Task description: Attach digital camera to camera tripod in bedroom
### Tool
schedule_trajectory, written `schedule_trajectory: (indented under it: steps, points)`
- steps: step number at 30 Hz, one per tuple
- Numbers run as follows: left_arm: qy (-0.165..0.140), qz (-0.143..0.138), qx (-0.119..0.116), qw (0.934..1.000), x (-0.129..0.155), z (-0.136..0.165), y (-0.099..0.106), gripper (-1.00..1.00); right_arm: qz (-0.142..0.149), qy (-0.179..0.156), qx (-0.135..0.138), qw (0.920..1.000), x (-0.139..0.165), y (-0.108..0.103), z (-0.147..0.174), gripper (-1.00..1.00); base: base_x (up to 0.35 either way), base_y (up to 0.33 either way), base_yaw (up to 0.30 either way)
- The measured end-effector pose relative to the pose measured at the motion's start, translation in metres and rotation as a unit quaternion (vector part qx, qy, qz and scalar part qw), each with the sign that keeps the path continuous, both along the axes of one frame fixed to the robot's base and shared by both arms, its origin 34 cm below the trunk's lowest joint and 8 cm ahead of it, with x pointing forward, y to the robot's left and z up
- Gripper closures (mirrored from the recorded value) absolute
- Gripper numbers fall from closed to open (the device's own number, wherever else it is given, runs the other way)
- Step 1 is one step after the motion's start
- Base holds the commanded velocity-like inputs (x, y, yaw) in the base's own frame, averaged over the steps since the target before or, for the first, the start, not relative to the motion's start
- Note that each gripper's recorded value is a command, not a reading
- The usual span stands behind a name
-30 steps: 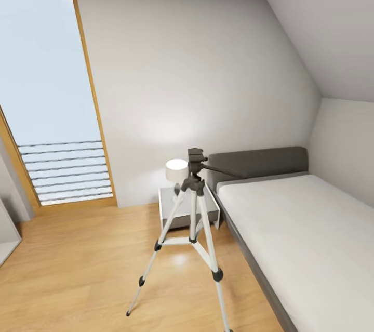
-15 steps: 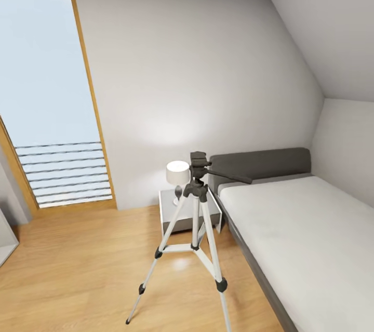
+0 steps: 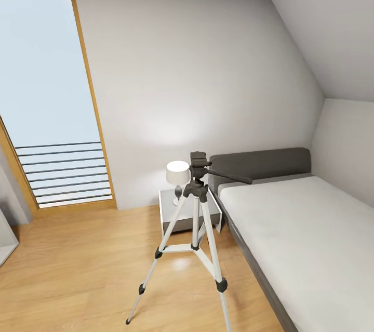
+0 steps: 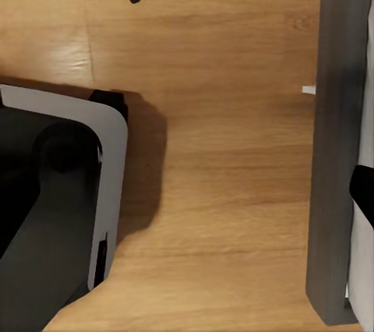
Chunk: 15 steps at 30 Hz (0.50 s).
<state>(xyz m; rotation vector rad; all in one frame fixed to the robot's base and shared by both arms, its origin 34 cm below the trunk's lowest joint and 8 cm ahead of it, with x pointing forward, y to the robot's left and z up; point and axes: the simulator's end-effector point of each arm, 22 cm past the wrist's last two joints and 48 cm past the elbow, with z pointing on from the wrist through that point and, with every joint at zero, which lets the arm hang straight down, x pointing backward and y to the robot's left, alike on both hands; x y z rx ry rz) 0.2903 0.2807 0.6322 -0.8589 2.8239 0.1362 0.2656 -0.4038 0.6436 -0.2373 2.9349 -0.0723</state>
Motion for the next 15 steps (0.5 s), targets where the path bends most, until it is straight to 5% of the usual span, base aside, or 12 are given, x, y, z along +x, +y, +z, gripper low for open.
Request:
schedule_trajectory:
  steps: [15]
  points:
    - [0.000, 0.000, 0.000, 1.0000, 0.0001, 0.0000, 0.0001, 1.00, 0.000, 0.000, 0.000, 1.0000, -0.0001, 0.0001, 0.0000, -1.00, 0.000, 0.000, 0.000]
